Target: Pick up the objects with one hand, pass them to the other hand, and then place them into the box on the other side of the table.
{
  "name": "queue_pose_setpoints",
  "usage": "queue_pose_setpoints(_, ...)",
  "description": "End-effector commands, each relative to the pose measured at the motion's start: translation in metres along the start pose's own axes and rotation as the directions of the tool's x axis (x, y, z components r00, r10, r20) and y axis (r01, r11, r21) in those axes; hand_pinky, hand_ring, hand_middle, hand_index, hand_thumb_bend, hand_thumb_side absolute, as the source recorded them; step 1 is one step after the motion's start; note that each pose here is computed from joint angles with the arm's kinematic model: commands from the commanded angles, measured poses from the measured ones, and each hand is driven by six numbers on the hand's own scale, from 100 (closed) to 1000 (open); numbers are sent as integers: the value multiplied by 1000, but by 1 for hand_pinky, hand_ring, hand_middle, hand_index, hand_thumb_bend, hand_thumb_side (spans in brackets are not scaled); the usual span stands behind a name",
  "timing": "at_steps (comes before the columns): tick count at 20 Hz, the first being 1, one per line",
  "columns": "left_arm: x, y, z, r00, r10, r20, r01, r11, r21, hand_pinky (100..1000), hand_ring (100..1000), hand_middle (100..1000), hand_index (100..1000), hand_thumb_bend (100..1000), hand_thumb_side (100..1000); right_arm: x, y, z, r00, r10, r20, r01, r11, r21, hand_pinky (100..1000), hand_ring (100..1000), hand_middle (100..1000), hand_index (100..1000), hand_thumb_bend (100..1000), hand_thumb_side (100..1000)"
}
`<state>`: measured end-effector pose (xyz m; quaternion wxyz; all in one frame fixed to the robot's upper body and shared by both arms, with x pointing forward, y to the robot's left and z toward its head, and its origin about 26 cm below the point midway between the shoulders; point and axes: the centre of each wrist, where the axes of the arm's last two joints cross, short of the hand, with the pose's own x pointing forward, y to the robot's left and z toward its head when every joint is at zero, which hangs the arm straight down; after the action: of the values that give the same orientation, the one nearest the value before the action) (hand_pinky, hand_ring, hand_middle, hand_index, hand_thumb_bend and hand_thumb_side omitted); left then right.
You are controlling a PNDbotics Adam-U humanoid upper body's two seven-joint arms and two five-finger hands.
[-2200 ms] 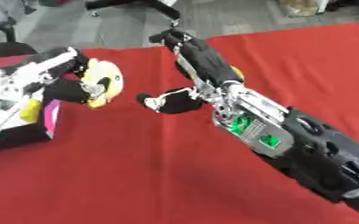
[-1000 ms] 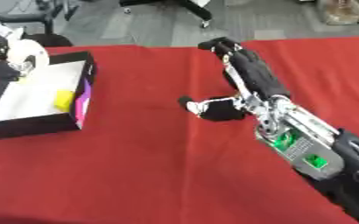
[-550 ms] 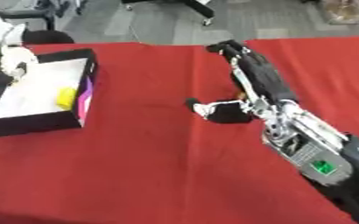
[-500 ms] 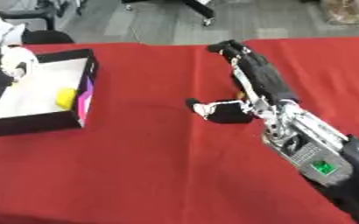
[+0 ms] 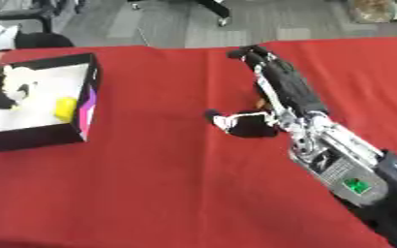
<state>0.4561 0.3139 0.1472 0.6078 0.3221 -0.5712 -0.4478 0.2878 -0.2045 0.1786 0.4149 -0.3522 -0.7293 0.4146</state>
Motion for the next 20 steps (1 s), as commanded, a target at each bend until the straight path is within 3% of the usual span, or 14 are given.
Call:
queue_pose_setpoints(1, -3, 19, 0, 999, -48, -21, 49, 998, 48, 879, 785, 724, 846, 172, 507, -1, -11, -1, 1000, 26, 12, -26, 999, -34, 725, 878, 831, 870, 556, 361)
queue_pose_setpoints(6, -7, 21, 1, 997, -62, -45, 65, 995, 72, 879, 790, 728, 852, 176, 575, -3, -12, 0, 999, 32, 7, -31, 999, -43, 725, 878, 832, 870, 557, 359)
queue_pose_setpoints(13, -7, 26, 5, 999, -27, -39, 31, 994, 105, 873, 774, 712, 837, 100, 509, -6, -15, 0, 1000, 31, 0, -31, 998, -62, 721, 876, 832, 870, 556, 351)
queue_pose_setpoints(20, -5, 24, 6, 999, -18, -41, 22, 994, 107, 871, 773, 709, 833, 100, 465, -8, -16, 0, 1000, 28, -4, -28, 997, -73, 719, 875, 832, 870, 555, 350)
